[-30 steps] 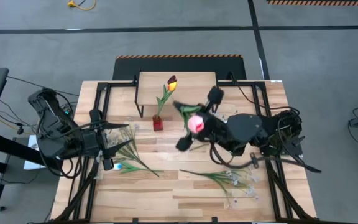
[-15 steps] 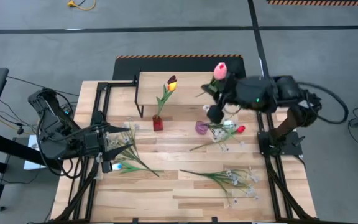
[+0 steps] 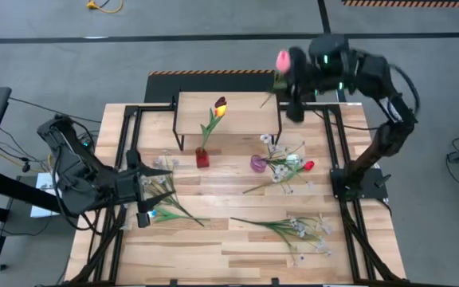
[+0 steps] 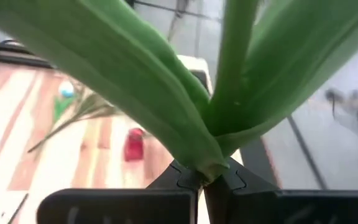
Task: Pick and place flowers into a vace then onto a shelf
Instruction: Put the pink tulip into the pink vase
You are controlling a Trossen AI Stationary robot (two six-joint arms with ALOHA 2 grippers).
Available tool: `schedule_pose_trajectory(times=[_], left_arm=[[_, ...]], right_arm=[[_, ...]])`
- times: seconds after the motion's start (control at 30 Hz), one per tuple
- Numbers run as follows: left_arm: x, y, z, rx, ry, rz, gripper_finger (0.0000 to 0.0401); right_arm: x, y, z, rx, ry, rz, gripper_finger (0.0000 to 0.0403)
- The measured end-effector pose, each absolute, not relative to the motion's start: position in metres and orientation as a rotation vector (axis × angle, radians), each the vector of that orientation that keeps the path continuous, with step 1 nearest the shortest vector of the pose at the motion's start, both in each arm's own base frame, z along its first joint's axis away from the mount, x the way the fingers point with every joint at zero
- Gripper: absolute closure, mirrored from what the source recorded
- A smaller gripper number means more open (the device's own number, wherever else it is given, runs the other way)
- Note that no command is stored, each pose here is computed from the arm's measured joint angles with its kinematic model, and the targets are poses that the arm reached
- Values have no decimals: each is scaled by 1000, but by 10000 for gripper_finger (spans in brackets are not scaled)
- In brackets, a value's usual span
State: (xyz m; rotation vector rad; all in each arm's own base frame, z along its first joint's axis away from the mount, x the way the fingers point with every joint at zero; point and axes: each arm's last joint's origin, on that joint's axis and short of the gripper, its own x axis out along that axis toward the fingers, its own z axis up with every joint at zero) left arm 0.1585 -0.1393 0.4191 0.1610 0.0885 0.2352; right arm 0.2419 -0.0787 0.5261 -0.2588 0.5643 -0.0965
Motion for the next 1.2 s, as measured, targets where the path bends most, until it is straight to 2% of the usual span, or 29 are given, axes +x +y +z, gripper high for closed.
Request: schedule_pose_trajectory(times=[0.13, 0.27, 0.63, 1.2], left_arm=[[165, -146, 413, 187, 106, 239, 183], [168, -149, 410, 195, 115, 264, 183], [166, -138, 414, 188, 108, 330, 183], [130, -66, 440, 29, 46, 292, 183]], right_arm=[[235, -115, 517, -141, 596, -87, 403], [240, -126, 504, -85, 592, 27, 403], [277, -116, 447, -40, 748, 170, 403], [306, -112, 380, 63, 855, 207, 403]])
